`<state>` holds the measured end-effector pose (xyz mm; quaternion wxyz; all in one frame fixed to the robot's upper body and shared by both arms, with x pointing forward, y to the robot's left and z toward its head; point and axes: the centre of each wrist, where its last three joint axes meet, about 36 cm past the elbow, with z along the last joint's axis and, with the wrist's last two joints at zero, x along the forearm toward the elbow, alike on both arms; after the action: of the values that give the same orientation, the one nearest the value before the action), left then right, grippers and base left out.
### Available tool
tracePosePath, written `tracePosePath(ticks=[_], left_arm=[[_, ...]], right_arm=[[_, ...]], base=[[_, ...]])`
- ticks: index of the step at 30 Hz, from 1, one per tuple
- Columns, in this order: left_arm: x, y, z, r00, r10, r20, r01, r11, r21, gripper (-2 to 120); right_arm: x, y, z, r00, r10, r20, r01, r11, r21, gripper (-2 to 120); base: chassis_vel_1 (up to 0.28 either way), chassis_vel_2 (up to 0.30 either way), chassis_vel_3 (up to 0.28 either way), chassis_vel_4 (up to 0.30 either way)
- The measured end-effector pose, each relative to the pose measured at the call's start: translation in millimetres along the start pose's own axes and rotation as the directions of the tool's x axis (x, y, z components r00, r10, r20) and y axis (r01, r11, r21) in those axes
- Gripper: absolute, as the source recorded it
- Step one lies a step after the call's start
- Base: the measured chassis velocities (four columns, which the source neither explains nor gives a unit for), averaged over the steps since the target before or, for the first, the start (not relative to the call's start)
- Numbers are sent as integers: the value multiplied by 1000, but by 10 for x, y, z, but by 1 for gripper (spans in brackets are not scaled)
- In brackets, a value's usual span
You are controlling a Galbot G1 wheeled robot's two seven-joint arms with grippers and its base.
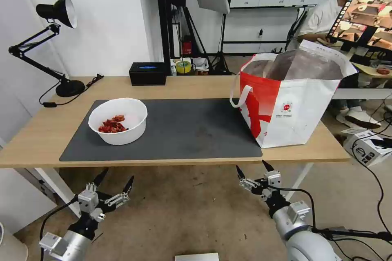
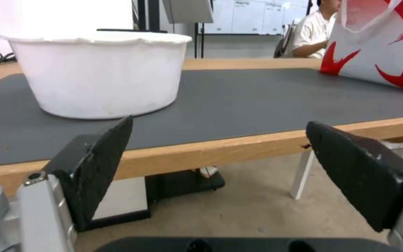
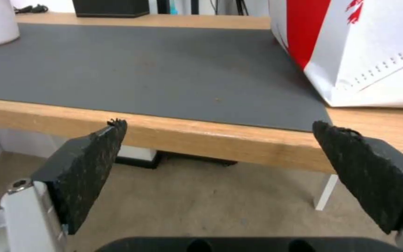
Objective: Pick up the trash from the table and place it into the takeout bag.
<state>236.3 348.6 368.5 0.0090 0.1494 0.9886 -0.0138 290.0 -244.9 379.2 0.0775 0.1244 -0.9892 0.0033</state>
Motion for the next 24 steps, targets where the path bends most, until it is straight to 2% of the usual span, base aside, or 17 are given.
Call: tracePosePath(ticks=[17,19,22,23,24], left_arm=[[-18,19,0,1000,-8,2,8,1000,0,100],[-45,59,-53,1000,-14,11,14,1000,-4,100],[-185,192,-352,998,-40,47,40,999,-4,100],[-185,192,-352,998,-40,47,40,999,-4,100],[-272,250,-585,996,-62,62,62,998,2,100]], right_arm=[[-18,-15,18,1000,7,-3,-7,1000,11,100],[-18,-15,18,1000,7,-3,-7,1000,11,100],[-18,-15,17,1000,7,-3,-7,1000,11,100],[-18,-15,17,1000,7,-3,-7,1000,11,100],[-18,-15,16,1000,7,-3,-7,1000,11,100]], base=[[0,0,0,0],[0,0,0,0],[0,0,0,0],[0,0,0,0],[0,0,0,0]])
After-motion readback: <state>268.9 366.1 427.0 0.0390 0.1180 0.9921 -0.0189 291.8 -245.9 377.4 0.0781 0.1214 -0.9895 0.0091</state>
